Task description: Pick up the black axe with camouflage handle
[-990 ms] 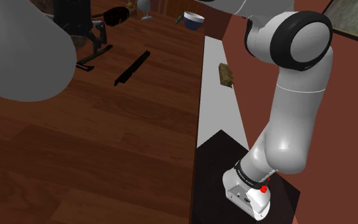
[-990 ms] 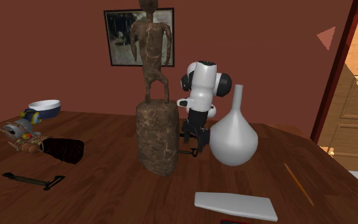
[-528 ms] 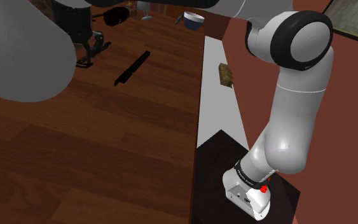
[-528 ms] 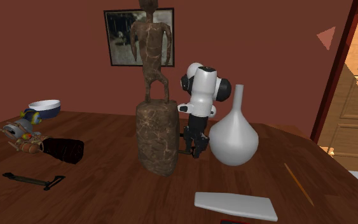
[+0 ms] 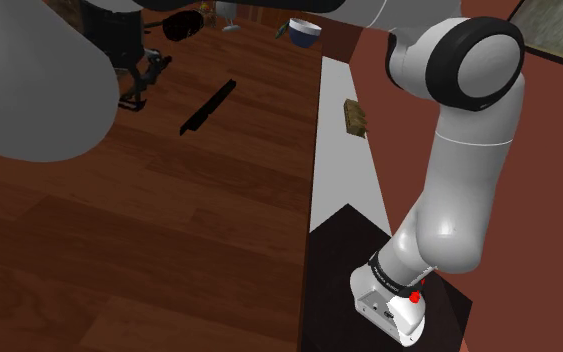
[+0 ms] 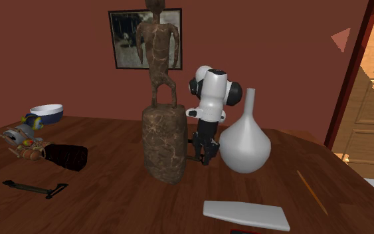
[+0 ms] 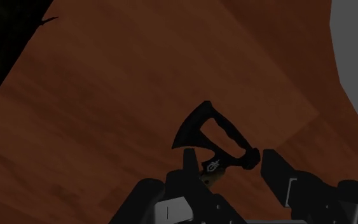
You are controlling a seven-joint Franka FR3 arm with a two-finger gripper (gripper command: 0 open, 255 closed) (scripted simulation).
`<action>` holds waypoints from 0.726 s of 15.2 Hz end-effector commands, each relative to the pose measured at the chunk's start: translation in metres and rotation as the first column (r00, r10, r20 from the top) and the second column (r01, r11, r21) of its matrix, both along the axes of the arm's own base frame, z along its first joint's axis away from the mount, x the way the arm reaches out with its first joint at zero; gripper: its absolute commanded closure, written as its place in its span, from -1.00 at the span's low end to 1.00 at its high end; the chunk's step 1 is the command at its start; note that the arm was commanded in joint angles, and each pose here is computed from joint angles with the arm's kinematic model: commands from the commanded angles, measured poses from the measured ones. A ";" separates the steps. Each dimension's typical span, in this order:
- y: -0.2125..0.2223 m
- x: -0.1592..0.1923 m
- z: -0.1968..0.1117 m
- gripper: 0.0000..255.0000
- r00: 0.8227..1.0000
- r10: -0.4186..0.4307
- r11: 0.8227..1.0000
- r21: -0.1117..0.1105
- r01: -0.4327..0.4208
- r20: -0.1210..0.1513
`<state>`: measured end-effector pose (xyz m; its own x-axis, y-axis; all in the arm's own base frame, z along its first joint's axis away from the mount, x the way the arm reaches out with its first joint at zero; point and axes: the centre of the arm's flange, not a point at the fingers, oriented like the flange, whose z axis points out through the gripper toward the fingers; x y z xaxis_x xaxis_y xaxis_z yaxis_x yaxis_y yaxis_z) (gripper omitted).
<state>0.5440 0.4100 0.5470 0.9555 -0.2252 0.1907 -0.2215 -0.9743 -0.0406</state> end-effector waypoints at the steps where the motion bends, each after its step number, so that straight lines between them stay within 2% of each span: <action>1: -0.001 0.000 -0.001 1.00 1.000 0.002 1.000 -0.007 -0.002 -0.011; 11: -0.001 0.000 0.052 1.00 1.000 0.002 1.000 -0.008 -0.002 -0.011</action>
